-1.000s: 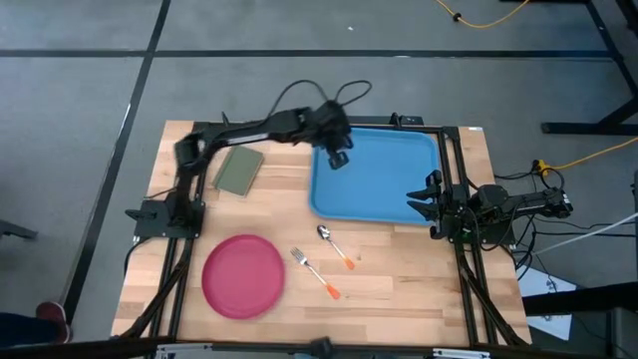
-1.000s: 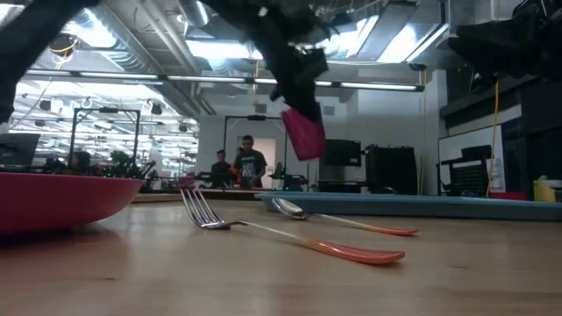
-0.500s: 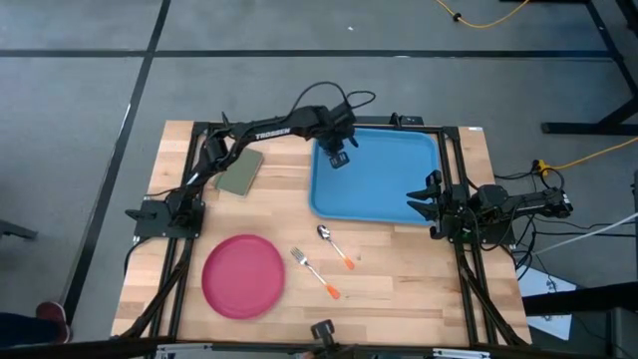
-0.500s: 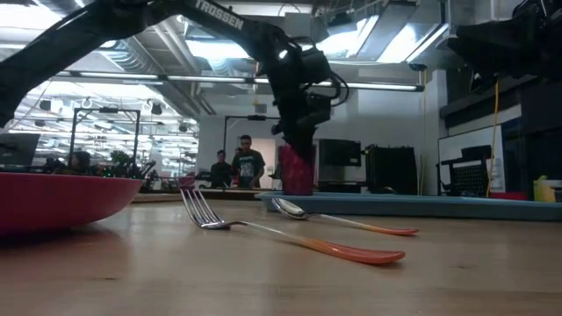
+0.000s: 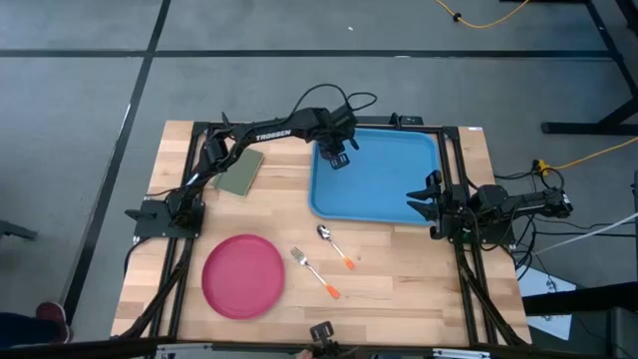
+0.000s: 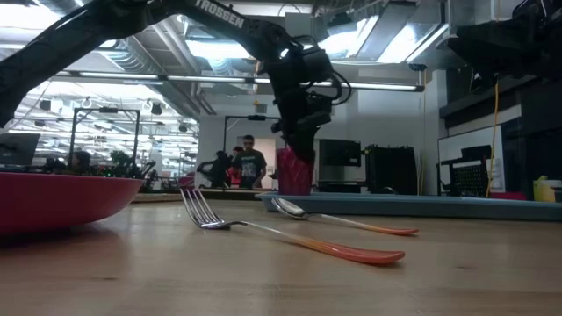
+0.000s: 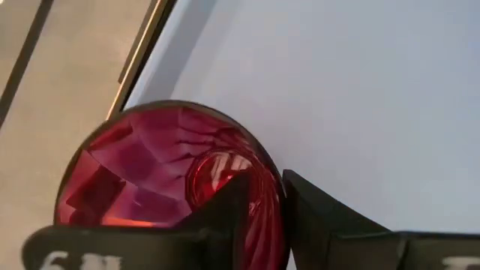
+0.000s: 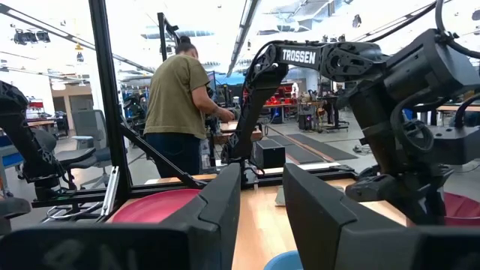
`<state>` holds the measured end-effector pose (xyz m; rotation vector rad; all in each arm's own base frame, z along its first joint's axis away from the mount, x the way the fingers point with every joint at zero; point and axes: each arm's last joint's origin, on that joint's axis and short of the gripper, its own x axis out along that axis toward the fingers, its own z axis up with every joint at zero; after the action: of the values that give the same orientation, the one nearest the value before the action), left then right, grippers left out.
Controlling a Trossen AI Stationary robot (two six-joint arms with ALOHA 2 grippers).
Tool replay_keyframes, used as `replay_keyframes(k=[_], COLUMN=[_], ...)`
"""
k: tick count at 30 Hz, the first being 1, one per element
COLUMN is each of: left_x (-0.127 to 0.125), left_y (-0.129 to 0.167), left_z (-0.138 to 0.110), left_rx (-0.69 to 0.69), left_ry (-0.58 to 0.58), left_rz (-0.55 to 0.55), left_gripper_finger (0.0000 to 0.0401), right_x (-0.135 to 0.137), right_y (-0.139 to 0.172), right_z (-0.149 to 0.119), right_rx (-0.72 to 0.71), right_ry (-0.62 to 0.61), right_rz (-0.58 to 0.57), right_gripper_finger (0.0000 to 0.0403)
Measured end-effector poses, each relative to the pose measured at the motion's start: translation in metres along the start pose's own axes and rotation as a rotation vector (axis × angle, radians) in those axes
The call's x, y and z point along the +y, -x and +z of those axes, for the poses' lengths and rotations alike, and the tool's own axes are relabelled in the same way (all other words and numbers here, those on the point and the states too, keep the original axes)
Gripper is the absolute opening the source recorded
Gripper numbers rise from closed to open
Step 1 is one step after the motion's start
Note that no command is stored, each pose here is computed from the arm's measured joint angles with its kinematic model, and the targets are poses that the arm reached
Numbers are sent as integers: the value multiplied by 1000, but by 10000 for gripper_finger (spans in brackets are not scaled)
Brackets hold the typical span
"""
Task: Pick and place plate/cup/fork/spoon on tray
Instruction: Put the red cup on the blue tray
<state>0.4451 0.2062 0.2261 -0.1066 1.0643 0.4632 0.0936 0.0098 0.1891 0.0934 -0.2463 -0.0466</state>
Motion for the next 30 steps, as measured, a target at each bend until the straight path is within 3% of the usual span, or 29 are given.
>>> replay_keyframes(k=[9, 18, 24, 30], left_x=[-1, -13, -33, -28], left_y=[17, 67, 90, 50], left_z=[13, 34, 13, -18], left_rx=[-47, -94, 83, 295], left_ry=[-2, -20, -93, -133], left_rz=[51, 99, 94, 228], left_gripper_finger=[76, 76, 76, 71], right_x=[0, 0, 0, 0], right_y=[0, 0, 0, 0], right_z=[0, 0, 0, -1], right_rx=[0, 0, 1, 7], right_ry=[0, 0, 0, 2], right_rz=[0, 0, 0, 0], right_gripper_finger=[108, 108, 108, 108])
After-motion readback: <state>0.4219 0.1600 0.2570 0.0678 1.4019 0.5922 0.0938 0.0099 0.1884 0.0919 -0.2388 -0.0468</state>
